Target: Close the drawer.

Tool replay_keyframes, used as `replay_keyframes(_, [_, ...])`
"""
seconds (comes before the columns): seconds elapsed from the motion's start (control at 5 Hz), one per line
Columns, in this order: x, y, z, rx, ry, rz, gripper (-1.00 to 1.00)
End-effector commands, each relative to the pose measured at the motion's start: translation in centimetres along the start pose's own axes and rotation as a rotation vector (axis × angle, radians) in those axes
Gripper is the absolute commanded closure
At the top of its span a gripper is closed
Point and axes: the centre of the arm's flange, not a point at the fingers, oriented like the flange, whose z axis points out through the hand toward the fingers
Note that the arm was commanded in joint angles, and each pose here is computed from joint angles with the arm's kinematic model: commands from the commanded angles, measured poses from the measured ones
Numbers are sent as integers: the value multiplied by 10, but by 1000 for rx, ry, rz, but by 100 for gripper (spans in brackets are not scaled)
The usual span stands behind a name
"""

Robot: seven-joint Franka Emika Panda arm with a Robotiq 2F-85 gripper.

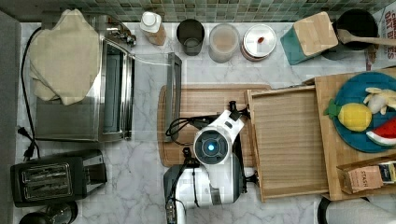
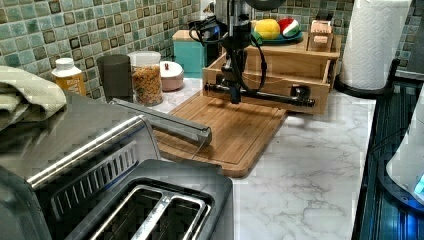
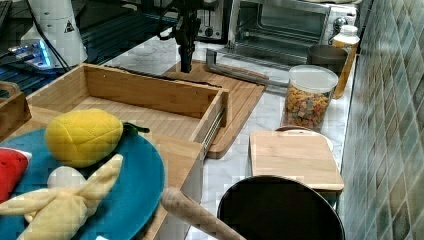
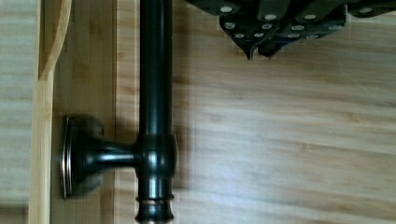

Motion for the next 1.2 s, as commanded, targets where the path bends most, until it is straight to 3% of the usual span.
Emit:
replay_keyframes(0.2, [-3,67,32,10,-16,-49,100])
replay_keyframes(0.4, [-10,92,26,-18,9,-42,100])
replay_keyframes(0.6, [-16,126,13,-11,1,-26,100])
replay_keyframes(1.0, [-15,205,14,10,40,-51,100])
replay_keyframes(1.2, [-11,259,20,26,36,-26,100])
